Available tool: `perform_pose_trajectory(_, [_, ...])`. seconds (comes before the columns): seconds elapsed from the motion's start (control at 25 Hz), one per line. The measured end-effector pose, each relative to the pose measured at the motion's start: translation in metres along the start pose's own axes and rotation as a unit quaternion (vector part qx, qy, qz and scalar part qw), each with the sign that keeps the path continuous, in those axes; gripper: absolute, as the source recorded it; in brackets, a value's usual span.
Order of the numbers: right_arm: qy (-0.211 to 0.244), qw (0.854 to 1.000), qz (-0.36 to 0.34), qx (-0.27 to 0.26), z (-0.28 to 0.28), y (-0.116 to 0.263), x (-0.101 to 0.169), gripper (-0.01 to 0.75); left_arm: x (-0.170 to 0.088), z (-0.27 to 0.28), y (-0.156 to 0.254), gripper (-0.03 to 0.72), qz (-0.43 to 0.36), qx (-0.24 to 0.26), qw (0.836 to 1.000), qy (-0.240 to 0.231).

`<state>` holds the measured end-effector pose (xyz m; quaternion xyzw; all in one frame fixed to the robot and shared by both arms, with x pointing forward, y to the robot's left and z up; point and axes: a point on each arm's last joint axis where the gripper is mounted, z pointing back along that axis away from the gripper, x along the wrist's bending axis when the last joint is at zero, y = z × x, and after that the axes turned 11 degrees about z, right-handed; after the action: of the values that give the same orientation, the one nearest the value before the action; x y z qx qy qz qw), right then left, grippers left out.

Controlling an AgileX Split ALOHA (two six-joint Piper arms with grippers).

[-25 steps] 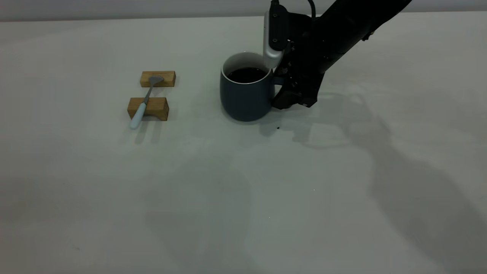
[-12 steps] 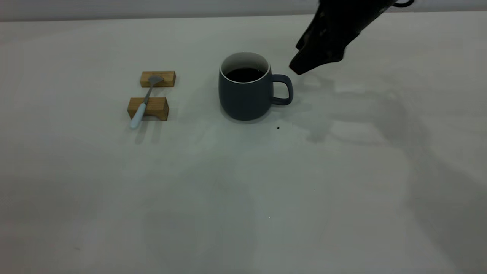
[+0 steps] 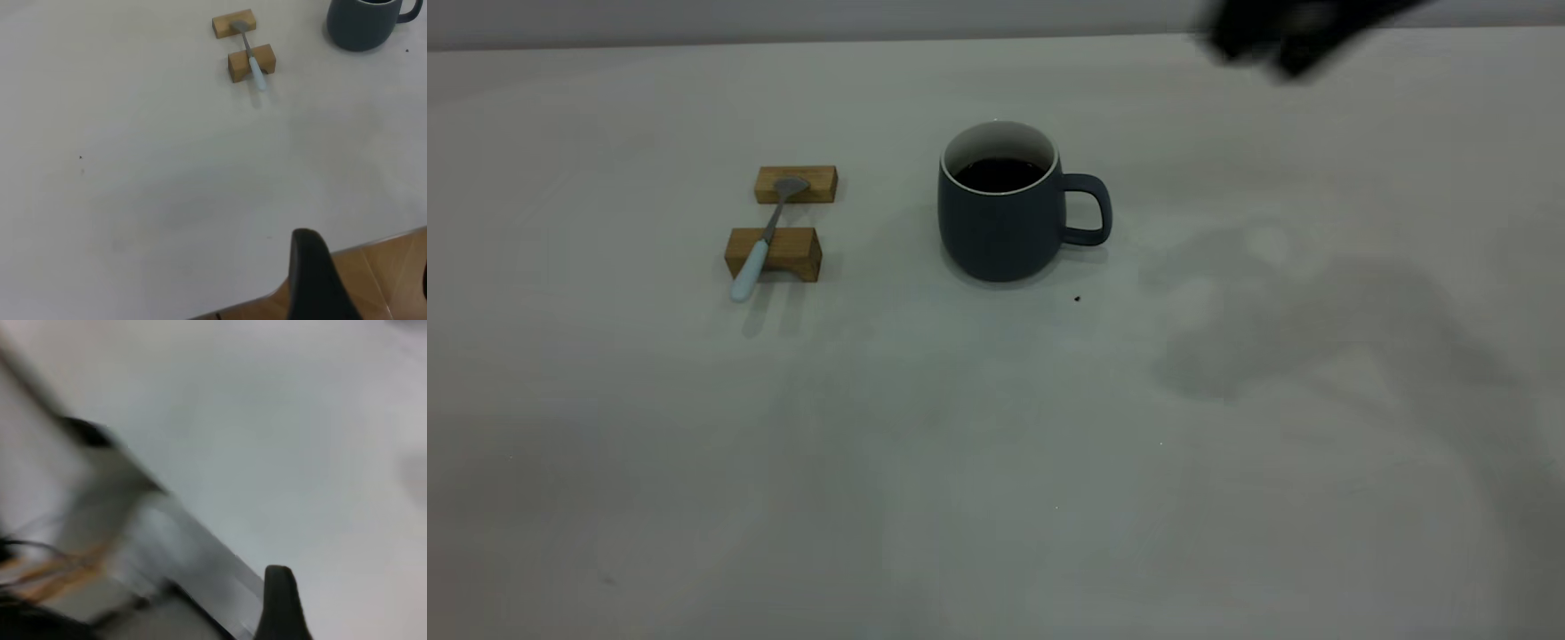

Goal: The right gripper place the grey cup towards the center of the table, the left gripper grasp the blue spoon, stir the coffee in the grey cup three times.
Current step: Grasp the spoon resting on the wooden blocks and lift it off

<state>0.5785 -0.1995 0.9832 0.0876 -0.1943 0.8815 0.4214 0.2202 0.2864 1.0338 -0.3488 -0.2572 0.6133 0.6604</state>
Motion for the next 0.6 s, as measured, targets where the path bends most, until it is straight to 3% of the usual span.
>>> perform_pose_trajectory(0.12, [0.121,0.991,-0.056,0.022,0.045,0.034,0.013,0.592,0.000,0.000,0.000,0.463,0.000,0.000,1.000,0.000])
perform_pose_trajectory(0.2, [0.157,0.984,-0.076,0.025,0.060,0.065,0.029,0.592,0.000,0.000,0.000,0.463,0.000,0.000,1.000,0.000])
perform_pose_trajectory(0.44, [0.173,0.978,-0.117,0.014,0.070,0.162,0.072,0.592,0.000,0.000,0.000,0.463,0.000,0.000,1.000,0.000])
perform_pose_trajectory(0.6, [0.203,0.967,-0.151,-0.037,0.075,0.208,0.090,0.592,0.000,0.000,0.000,0.463,0.000,0.000,1.000,0.000])
